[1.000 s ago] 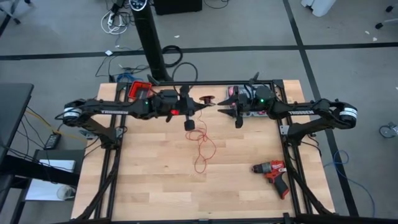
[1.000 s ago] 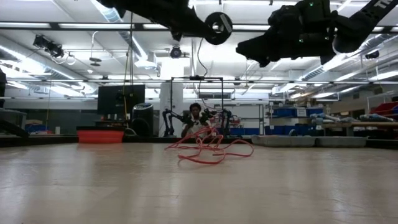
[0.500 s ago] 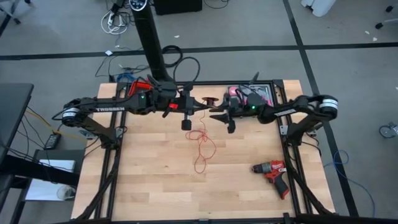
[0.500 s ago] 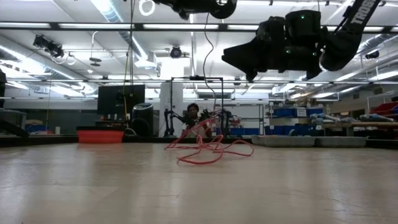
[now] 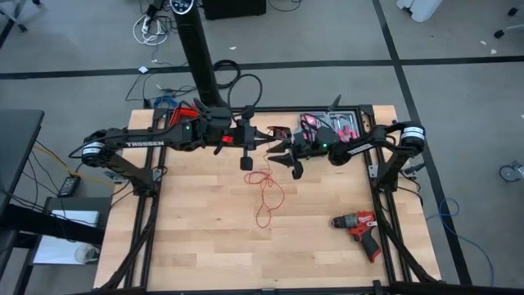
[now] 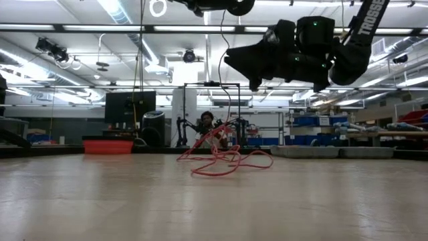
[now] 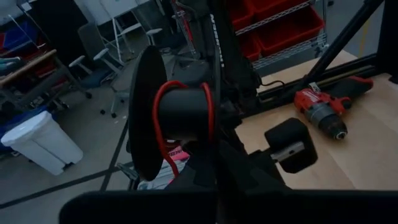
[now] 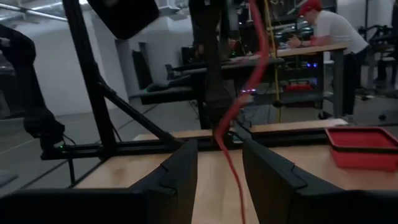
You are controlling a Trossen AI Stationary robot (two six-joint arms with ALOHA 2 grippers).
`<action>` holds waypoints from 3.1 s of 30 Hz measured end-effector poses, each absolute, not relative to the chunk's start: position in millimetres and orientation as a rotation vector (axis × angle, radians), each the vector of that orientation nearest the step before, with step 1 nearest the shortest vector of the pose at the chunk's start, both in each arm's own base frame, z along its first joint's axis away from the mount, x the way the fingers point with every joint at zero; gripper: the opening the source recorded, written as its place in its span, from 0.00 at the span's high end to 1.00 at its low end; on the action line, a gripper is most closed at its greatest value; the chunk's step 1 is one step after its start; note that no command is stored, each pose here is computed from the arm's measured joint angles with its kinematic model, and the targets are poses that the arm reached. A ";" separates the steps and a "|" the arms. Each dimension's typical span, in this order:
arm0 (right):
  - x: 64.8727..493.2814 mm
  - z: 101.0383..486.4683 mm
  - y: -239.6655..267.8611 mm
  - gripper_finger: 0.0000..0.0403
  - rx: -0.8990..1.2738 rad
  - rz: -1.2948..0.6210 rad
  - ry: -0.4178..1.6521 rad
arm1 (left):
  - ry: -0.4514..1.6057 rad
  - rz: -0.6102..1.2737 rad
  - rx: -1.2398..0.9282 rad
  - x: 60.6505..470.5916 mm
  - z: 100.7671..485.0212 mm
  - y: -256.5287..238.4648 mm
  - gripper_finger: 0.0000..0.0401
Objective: Coil cords
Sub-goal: Coil the red wire onto the black spool
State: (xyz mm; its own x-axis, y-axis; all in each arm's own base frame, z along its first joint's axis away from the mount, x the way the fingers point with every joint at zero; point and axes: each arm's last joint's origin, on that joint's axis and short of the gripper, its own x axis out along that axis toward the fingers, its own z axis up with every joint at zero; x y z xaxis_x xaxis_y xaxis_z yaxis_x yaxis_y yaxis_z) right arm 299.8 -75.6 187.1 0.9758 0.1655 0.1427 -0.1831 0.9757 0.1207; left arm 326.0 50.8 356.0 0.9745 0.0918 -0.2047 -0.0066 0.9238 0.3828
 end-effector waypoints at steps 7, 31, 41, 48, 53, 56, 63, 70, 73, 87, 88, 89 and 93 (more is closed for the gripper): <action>307.9 197.3 -73.4 0.68 0.110 0.194 -0.165 | 0.223 0.051 0.390 326.1 355.9 50.7 1.00; 271.6 170.1 -84.2 0.99 0.122 0.133 0.003 | 0.446 0.062 0.375 315.8 339.2 50.2 1.00; 251.8 178.9 -74.3 1.00 0.001 0.185 0.083 | 0.585 0.210 0.277 304.6 330.7 66.5 1.00; 237.7 206.8 -76.3 1.00 -0.119 0.124 0.042 | 0.598 0.170 0.229 304.6 325.4 67.1 1.00; 243.0 229.5 -79.1 1.00 -0.196 0.133 0.052 | 0.577 0.108 0.171 309.6 322.5 65.7 1.00; 249.8 240.7 -80.7 1.00 -0.264 0.161 0.085 | 0.595 0.061 0.126 317.1 312.8 65.3 1.00; 259.7 267.2 -81.8 1.00 -0.282 0.285 0.163 | 0.706 0.030 0.041 328.4 286.7 66.4 1.00; 264.0 282.8 -75.9 1.00 -0.288 0.341 0.236 | 0.685 0.046 0.030 336.6 280.9 70.9 1.00; 265.1 287.8 -76.1 1.00 -0.325 0.344 0.211 | 0.670 -0.039 0.000 341.5 276.2 69.0 1.00; 264.2 288.5 -74.3 1.00 -0.312 0.422 0.185 | 0.668 -0.304 -0.110 341.5 269.6 65.8 1.00; 263.9 288.3 -73.9 1.00 -0.305 0.435 0.184 | 0.677 -0.305 -0.113 340.7 268.9 66.5 1.00; 263.7 287.8 -73.6 1.00 -0.297 0.446 0.187 | 0.683 -0.311 -0.117 339.9 268.4 67.3 1.00; 263.7 287.3 -74.0 1.00 -0.304 0.433 0.195 | 0.682 -0.352 -0.136 338.9 268.1 67.0 1.00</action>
